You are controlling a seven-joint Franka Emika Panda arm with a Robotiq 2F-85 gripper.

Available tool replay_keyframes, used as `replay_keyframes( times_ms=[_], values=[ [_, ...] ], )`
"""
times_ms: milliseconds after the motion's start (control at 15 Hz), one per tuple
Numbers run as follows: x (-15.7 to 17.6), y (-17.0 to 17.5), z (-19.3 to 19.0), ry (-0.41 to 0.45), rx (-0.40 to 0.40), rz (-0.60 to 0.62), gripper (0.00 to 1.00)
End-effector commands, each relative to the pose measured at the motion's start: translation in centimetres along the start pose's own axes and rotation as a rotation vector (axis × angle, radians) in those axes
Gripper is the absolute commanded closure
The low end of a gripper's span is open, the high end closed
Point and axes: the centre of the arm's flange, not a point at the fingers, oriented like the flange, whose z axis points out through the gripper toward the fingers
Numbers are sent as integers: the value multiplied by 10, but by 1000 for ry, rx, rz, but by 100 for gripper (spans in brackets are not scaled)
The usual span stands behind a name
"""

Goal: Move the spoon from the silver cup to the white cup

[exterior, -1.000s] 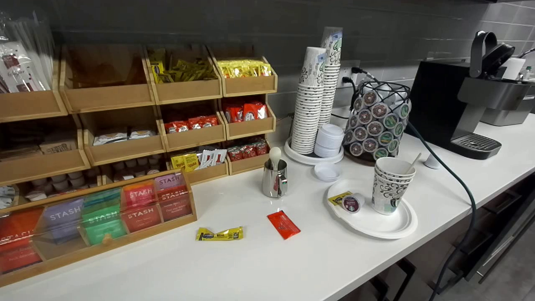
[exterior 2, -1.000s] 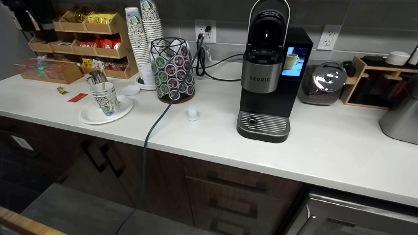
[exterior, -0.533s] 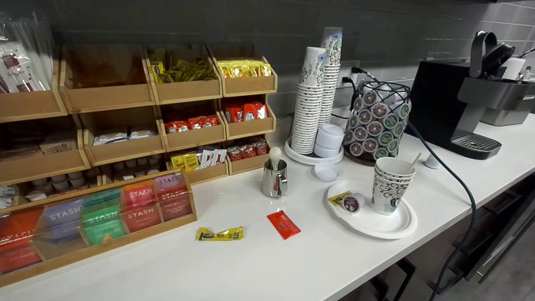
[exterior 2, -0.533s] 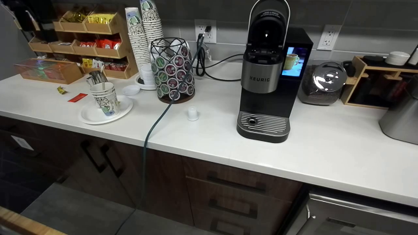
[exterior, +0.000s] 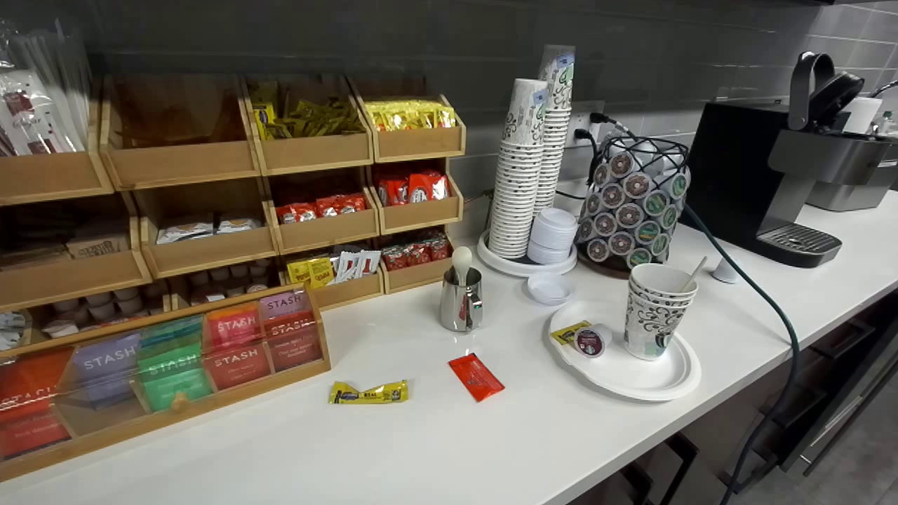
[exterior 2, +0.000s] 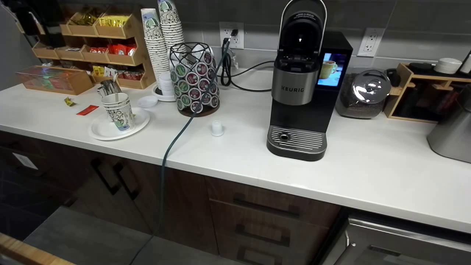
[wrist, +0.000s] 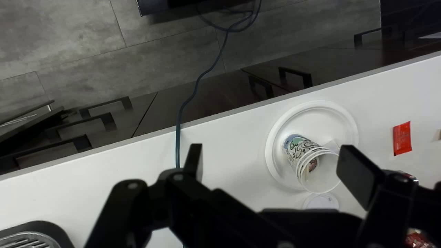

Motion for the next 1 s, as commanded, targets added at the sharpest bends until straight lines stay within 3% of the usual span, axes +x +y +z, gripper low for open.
replay_keyframes(
  times_ms=[0, 733, 933],
  values=[
    [0, 0, 0, 0, 0, 0, 0],
    [0, 0, 0, 0, 0, 0, 0],
    [14, -12, 8, 20, 44, 36, 0]
  ],
)
